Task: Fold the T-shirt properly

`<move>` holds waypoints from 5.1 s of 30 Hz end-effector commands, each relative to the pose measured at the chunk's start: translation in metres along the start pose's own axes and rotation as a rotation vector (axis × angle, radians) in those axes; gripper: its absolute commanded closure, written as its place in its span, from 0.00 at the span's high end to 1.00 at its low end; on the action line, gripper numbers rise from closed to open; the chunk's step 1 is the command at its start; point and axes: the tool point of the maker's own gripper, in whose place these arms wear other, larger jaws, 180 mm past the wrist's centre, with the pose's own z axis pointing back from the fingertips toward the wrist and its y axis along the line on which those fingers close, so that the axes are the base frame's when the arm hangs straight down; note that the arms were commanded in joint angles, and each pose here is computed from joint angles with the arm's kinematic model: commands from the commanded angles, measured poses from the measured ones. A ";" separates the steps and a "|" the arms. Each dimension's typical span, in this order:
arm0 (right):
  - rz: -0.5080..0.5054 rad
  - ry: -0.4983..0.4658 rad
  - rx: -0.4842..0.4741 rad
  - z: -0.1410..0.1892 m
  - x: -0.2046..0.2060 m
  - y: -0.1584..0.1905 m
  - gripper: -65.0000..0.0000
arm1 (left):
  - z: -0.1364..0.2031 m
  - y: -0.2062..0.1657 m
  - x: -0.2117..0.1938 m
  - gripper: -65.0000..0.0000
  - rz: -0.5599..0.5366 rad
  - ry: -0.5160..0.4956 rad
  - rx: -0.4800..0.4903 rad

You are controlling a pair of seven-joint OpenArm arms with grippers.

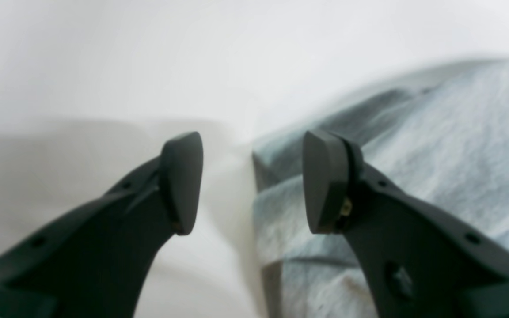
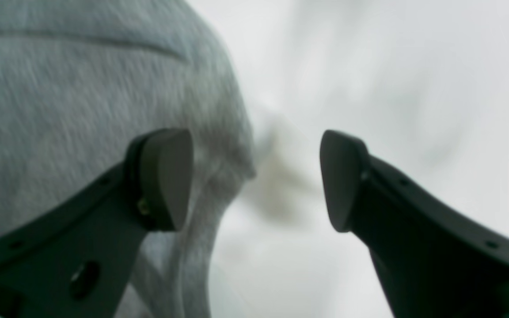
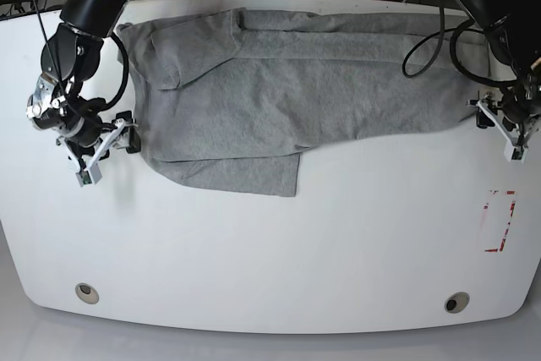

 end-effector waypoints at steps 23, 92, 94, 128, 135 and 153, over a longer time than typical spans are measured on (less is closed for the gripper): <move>0.025 -0.016 0.171 -0.084 0.033 0.067 0.66 | 0.005 0.006 -0.004 0.51 -0.011 -0.012 0.014; 0.106 0.063 0.247 -0.097 0.004 0.109 0.01 | -0.003 0.017 0.024 0.32 0.041 -0.115 0.001; 0.106 0.063 0.247 -0.097 0.004 0.109 0.01 | -0.007 0.019 0.016 0.42 0.055 -0.093 -0.007; 0.110 0.062 0.243 -0.096 0.007 0.107 0.01 | -0.002 0.035 0.009 0.00 0.115 -0.103 0.018; 0.148 0.021 0.211 -0.087 0.024 0.097 0.01 | 0.014 0.041 0.032 0.00 0.074 -0.164 0.059; 0.285 -0.098 0.115 -0.049 0.080 0.085 0.02 | 0.028 0.043 0.099 0.00 0.057 -0.304 0.064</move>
